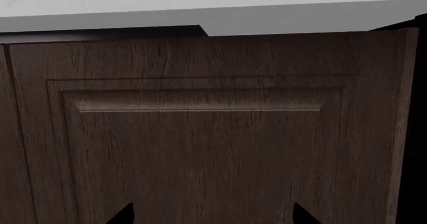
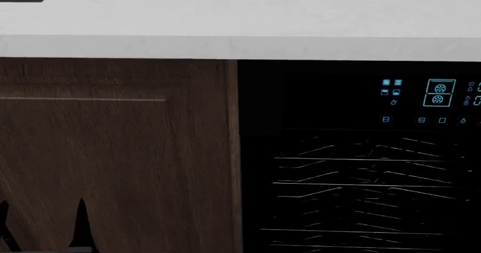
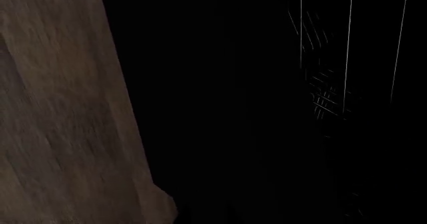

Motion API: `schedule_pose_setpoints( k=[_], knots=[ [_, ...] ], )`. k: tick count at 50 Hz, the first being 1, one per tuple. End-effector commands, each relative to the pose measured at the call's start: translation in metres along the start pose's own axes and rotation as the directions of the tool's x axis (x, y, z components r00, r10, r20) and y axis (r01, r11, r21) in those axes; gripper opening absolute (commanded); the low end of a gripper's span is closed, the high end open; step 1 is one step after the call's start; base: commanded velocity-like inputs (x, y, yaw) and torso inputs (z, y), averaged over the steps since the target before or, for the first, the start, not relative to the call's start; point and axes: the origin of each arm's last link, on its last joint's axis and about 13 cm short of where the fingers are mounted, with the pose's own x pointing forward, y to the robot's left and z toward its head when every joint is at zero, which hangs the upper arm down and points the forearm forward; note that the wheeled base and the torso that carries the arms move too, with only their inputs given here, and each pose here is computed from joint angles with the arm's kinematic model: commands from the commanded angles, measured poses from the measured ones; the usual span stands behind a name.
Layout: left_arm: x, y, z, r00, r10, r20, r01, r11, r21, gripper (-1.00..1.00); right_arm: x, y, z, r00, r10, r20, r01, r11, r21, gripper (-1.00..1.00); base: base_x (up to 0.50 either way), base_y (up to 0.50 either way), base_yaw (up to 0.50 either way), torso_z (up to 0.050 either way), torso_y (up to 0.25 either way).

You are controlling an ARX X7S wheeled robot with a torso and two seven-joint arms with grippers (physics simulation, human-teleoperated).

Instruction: Open the dishwasher door

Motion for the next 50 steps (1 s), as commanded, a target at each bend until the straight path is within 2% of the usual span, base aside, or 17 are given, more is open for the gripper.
schedule_pose_setpoints(
  k=[1,20,27,35,50],
  knots=[
    [0.0,0.0,0.001,1.0,-0.002,0.004,0.002,1.0,-0.004,1.0,-0.009,0.023,0.027,0.988,0.033,0.152,-0.034,0.999,0.003,-1.0,0.0,0.0,0.0,0.0,0.0],
    [-0.001,-0.001,0.002,1.0,-0.006,0.008,0.007,1.0,-0.01,1.0,-0.017,0.057,0.036,0.983,0.041,0.18,-0.041,0.999,-0.005,-1.0,0.0,0.0,0.01,0.0,0.0],
    [-0.001,-0.002,0.002,1.0,-0.011,0.009,0.011,1.0,-0.013,1.0,-0.016,0.077,0.044,0.976,0.073,0.207,-0.07,0.997,-0.025,-1.0,0.0,0.0,0.01,0.0,0.0],
    [-0.001,-0.001,0.003,1.0,-0.01,0.01,0.01,1.0,-0.013,1.0,-0.017,0.087,0.043,0.973,0.079,0.216,-0.078,0.997,-0.011,-1.0,0.0,0.01,0.01,0.0,0.0],
    [-0.002,-0.001,0.002,1.0,-0.013,0.01,0.013,1.0,-0.017,1.0,-0.026,0.119,0.054,0.964,0.101,0.248,-0.101,0.995,-0.013,-1.0,0.0,0.0,0.01,0.0,0.0]
  ],
)
